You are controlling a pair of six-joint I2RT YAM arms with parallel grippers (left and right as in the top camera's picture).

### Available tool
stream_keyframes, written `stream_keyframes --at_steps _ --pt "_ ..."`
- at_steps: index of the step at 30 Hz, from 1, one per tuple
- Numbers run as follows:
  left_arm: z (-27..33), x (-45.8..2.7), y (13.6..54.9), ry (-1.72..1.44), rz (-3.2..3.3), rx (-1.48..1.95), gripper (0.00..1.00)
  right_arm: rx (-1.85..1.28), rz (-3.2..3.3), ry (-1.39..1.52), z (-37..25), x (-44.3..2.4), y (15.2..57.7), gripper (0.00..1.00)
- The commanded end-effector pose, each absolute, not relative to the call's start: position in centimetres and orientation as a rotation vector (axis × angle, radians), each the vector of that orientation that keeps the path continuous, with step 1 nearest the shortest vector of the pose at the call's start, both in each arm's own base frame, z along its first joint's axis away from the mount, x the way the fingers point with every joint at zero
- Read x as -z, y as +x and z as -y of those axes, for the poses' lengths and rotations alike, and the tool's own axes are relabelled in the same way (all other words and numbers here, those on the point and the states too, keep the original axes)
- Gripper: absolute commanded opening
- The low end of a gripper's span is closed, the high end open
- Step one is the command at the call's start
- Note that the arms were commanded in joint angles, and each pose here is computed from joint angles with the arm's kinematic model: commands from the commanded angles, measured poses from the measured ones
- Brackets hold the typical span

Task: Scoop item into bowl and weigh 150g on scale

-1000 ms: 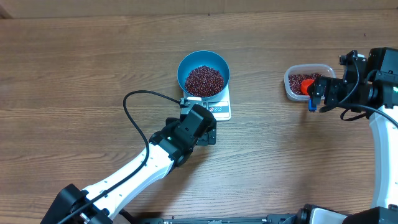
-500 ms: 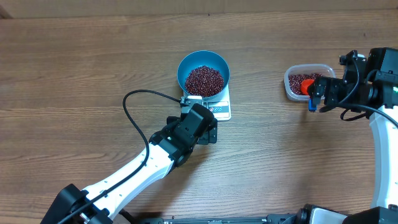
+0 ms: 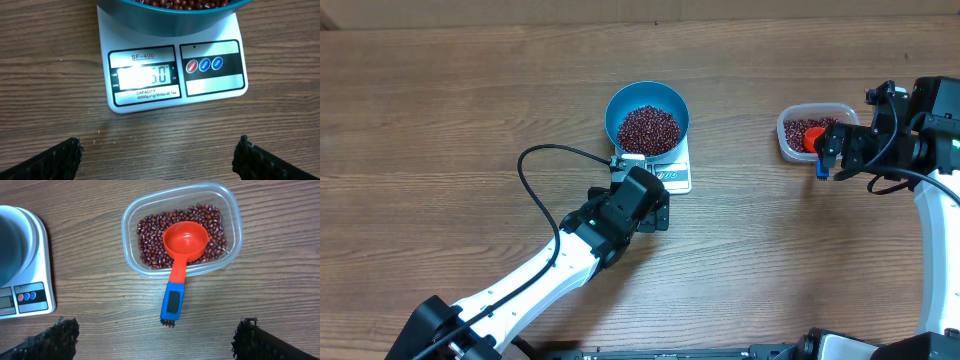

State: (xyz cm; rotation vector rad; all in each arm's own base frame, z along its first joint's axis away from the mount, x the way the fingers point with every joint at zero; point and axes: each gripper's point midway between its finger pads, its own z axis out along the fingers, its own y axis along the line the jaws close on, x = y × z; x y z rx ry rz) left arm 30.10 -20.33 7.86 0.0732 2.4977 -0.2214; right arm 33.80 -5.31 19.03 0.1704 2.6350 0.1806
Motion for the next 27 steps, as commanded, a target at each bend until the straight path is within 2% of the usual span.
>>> stream_keyframes --at_steps 1,16,23,27 --pt "20.2 -8.5 30.0 0.086 -2.481 0.221 1.0 -0.165 -2.606 0.162 5.5 -20.1 34.1 1.0" --pt "18.9 -16.7 28.3 0.325 -2.264 0.263 1.0 -0.165 -2.606 0.162 5.5 -20.1 34.1 1.0" --pt "13.6 -18.8 28.7 0.224 -2.107 0.245 1.0 -0.165 -2.606 0.162 5.5 -20.1 34.1 1.0" --pt "11.7 -18.9 27.9 0.291 -1.982 0.285 0.99 -0.165 -2.606 0.162 5.5 -20.1 34.1 1.0"
